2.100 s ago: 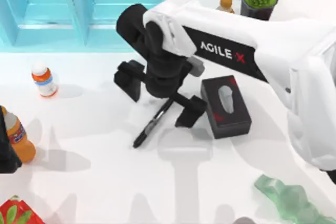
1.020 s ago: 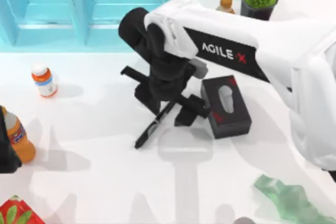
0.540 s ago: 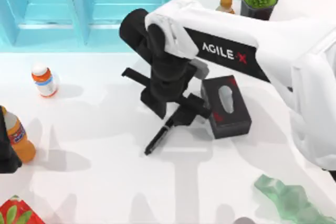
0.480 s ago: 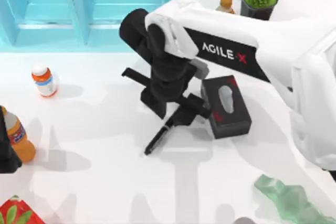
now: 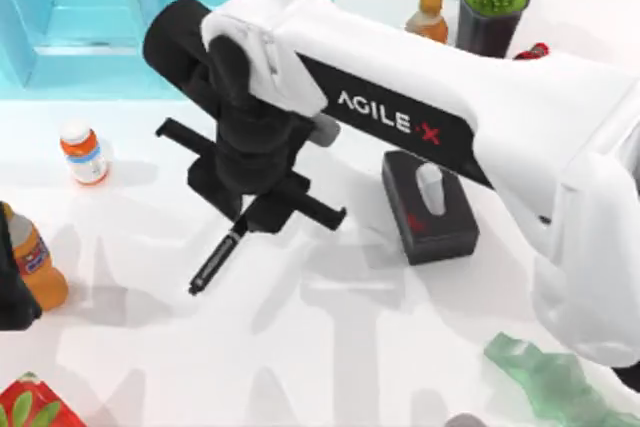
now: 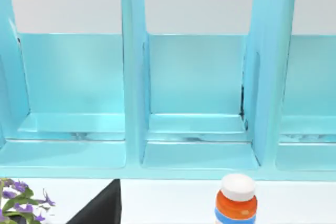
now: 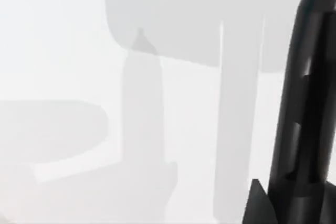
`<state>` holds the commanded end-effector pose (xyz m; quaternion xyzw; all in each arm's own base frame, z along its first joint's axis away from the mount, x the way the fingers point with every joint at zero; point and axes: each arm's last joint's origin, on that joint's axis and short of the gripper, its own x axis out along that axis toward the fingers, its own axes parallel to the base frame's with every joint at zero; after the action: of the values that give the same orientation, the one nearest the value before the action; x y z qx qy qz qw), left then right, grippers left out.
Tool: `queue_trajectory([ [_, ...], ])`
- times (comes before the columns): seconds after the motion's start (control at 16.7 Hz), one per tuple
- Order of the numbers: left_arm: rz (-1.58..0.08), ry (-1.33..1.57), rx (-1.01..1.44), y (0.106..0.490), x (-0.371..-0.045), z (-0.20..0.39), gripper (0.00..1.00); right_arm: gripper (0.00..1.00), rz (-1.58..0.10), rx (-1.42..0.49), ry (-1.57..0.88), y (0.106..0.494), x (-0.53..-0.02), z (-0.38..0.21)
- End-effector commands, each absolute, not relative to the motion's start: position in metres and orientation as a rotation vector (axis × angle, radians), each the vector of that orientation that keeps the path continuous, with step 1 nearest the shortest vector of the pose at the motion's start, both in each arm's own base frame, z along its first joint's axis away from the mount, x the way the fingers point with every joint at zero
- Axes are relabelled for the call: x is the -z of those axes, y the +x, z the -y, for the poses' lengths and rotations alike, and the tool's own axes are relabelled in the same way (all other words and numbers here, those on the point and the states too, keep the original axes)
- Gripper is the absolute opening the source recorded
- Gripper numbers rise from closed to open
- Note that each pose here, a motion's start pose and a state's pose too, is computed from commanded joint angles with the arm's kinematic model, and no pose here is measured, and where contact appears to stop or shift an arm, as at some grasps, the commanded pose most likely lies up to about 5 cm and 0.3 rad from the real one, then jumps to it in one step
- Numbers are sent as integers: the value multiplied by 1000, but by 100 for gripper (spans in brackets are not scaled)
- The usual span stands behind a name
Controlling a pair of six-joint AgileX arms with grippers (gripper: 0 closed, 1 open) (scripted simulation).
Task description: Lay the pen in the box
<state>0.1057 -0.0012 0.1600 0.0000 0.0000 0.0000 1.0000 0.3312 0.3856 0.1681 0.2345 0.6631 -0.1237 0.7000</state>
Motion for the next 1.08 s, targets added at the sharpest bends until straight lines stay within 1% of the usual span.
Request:
queue_trajectory([
  [0.18, 0, 0, 0, 106, -160, 1, 100, 0, -1454, 274, 505, 322, -191, -393],
  [0.42, 0, 0, 0, 106, -160, 1, 100, 0, -1441, 324, 477, 346, -211, -365],
  [0.66, 0, 0, 0, 106, -160, 1, 100, 0, -1482, 375, 479, 369, -216, -336],
  [1.08, 0, 0, 0, 106, -160, 1, 100, 0, -1484, 381, 490, 373, -218, -330],
])
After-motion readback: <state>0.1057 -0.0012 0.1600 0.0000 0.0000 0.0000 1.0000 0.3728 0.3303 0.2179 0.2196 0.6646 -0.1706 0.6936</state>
